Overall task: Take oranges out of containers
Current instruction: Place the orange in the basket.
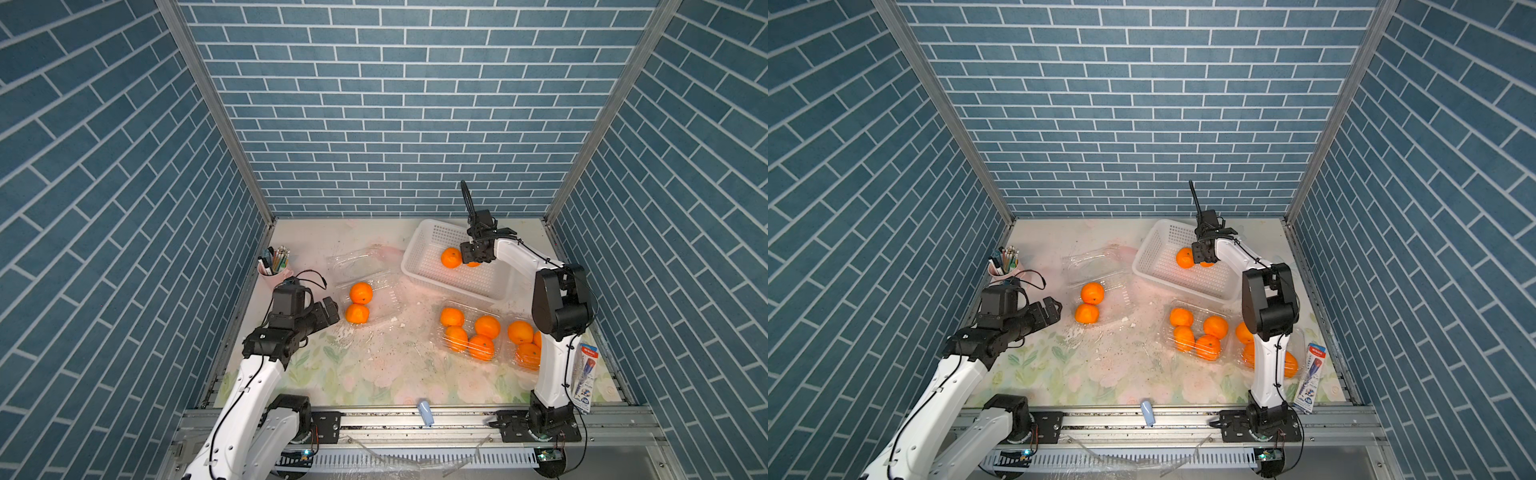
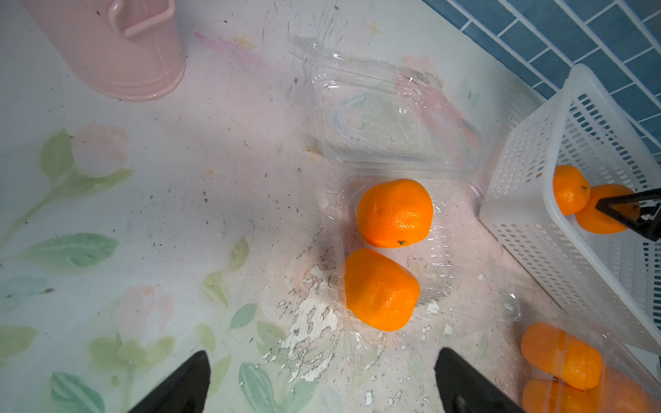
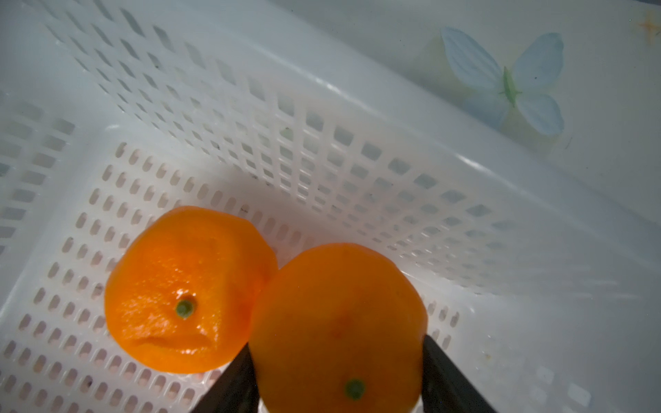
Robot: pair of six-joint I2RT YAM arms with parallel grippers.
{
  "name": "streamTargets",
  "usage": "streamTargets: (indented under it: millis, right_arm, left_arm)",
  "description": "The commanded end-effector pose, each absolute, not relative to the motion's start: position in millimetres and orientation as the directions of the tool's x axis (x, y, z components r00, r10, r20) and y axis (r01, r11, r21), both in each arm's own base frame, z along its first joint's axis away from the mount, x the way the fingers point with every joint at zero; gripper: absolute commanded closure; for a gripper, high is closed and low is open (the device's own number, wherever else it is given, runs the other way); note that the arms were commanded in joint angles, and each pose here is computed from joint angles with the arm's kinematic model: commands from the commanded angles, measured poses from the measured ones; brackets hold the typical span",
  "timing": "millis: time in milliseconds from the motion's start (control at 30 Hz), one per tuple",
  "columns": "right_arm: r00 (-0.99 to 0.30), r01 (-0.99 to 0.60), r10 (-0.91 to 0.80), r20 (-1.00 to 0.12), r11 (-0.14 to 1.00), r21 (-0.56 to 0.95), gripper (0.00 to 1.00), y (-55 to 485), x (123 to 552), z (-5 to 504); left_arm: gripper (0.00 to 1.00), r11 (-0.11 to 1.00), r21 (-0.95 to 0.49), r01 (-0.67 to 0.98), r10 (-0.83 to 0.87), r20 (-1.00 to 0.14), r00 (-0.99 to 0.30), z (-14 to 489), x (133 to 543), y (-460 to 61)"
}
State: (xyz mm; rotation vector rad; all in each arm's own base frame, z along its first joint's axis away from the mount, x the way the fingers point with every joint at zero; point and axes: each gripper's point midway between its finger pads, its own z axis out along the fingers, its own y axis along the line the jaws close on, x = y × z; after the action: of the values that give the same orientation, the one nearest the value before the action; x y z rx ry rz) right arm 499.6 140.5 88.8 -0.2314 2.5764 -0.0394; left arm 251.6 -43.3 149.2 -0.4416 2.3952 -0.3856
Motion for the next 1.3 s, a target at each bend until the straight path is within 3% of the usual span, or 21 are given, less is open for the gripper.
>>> streamTargets:
  millis: [0,267,333,433,667,800,1267]
  right_arm:
    - [-0.847,-0.126,-0.133,-0.515,0.991,-0.05,0.49,138,503,76]
    - [-0.859,-0.118,-0.125,-0.497,0.992,-0.046,0.43,132,501,68]
    - [-0.864,-0.111,-0.124,-0.488,0.992,-0.056,0.38,130,501,67]
    - [-0.876,-0.113,-0.134,-0.464,0.991,-0.072,0.23,127,498,67]
    - [-0.872,-0.092,-0.108,-0.477,0.994,-0.057,0.06,126,492,90]
    - [-0.859,-0.081,-0.074,-0.506,0.997,-0.008,0.01,128,484,118]
    - [-0.787,-0.156,0.013,-0.617,0.963,0.219,0.04,153,422,187]
  left_arm:
    - [0.01,0.906,-0.374,-0.198,-0.391,-0.563,-0.728,160,253,-44]
    - [0.01,0.904,-0.388,-0.181,-0.385,-0.549,-0.742,162,260,-50]
    - [0.01,0.903,-0.398,-0.161,-0.375,-0.546,-0.749,163,263,-54]
    - [0.01,0.905,-0.404,-0.133,-0.353,-0.539,-0.765,163,265,-61]
    - [0.01,0.939,-0.341,-0.051,-0.235,-0.524,-0.819,153,267,-86]
    - [0.01,0.955,-0.297,-0.012,-0.174,-0.526,-0.833,150,275,-96]
    - [0.01,0.99,-0.124,0.06,-0.006,-0.48,-0.878,141,312,-113]
